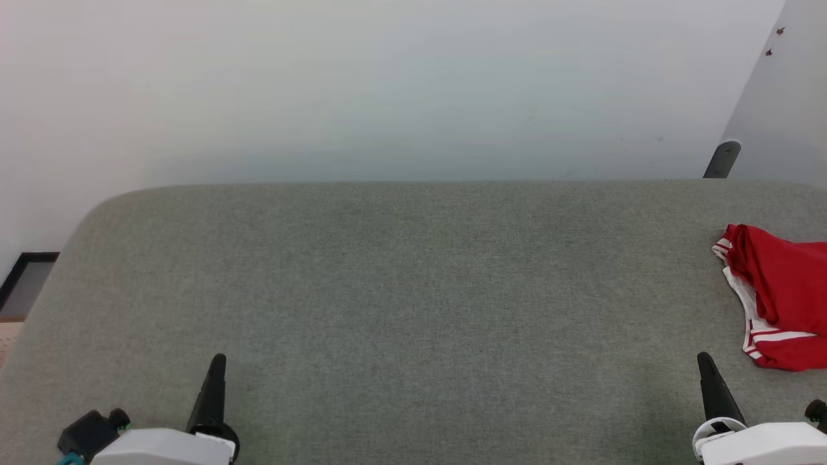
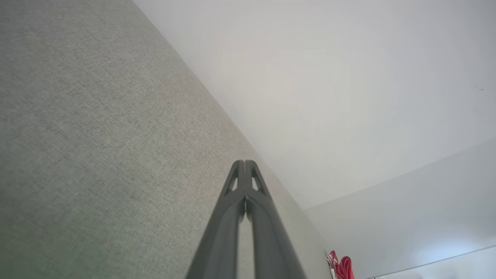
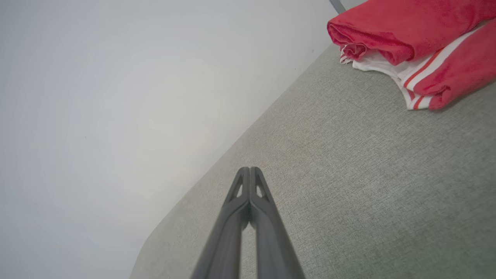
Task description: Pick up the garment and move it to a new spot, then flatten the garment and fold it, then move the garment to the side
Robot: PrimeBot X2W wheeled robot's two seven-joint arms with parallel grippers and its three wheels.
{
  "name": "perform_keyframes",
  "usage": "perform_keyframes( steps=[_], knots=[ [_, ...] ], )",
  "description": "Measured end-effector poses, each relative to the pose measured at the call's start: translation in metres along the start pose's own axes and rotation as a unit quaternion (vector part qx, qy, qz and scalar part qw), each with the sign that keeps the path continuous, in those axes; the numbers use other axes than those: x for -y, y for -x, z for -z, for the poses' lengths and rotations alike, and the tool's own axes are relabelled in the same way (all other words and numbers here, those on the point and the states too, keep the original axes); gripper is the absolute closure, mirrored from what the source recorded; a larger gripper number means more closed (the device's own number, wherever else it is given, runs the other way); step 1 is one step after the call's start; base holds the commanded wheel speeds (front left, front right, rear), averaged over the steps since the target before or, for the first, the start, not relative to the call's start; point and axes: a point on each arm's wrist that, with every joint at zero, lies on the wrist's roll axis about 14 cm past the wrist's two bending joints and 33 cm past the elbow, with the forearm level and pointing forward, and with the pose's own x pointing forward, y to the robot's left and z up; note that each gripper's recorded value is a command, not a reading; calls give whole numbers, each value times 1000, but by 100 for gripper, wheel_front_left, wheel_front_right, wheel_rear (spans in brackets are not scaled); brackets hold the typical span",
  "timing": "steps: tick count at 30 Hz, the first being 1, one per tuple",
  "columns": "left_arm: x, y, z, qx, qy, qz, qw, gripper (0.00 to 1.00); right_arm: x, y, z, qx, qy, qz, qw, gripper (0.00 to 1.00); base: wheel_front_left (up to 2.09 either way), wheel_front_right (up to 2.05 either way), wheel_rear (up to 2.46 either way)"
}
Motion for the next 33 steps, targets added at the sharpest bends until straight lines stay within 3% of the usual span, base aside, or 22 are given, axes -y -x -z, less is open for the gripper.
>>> perform_keyframes(
  steps=[33],
  knots=[
    [14,-14,9,-15,158,11,987,100,-6,-10,-7,0,-187,-9,982,100,0,0,0]
  ],
)
